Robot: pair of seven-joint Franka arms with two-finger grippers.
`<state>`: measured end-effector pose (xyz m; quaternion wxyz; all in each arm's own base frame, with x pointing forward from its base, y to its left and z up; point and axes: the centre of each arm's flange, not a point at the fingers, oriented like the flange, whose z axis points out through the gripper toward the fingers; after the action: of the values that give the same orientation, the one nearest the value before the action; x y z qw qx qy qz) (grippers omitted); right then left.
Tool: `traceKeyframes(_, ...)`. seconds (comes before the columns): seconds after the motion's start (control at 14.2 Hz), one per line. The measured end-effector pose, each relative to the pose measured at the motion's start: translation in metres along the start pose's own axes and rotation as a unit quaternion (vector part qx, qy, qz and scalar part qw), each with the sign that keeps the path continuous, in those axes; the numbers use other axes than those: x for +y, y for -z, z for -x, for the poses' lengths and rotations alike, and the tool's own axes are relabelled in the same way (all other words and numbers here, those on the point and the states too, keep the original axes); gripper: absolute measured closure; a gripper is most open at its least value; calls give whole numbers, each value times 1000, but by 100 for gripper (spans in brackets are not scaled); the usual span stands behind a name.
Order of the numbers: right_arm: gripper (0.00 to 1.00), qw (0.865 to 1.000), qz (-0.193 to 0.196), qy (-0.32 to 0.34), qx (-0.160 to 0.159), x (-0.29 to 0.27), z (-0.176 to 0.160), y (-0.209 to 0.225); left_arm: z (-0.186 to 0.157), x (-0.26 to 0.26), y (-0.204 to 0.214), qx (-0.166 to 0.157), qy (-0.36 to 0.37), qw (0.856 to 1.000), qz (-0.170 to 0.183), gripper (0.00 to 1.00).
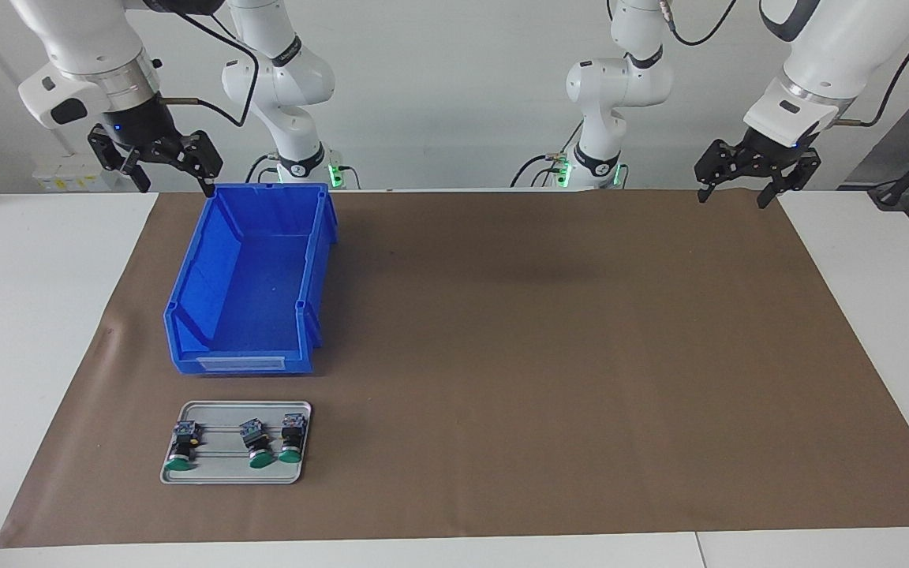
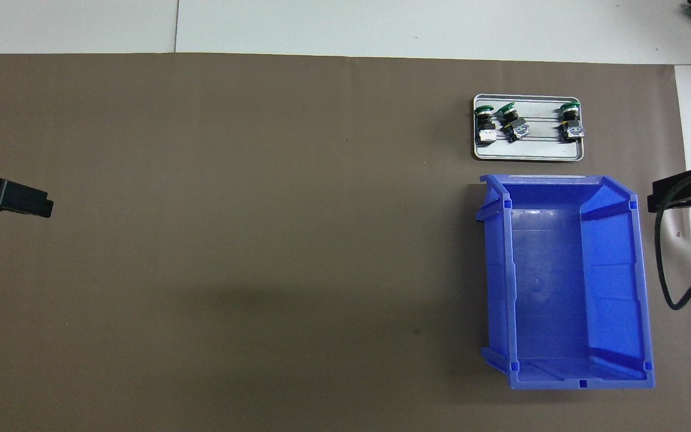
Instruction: Place and press button with both arms
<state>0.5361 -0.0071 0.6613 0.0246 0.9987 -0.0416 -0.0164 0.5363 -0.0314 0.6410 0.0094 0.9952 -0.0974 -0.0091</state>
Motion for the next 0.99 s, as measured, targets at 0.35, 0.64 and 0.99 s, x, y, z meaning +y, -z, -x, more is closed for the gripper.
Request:
traceKeyframes(0.35, 0, 1000, -1, -2, 0, -1, 0, 0, 0, 0, 0, 0, 0, 1000, 0, 0)
traceKeyframes(0.64, 0, 1000, -3, -3, 12, -2, -4, -2, 0, 0, 0, 0, 0, 1000, 0, 0)
traceKeyframes(0.99, 0, 998, -17, 18, 50, -10, -37, -25, 0, 0, 0, 0, 0, 1000, 0, 0)
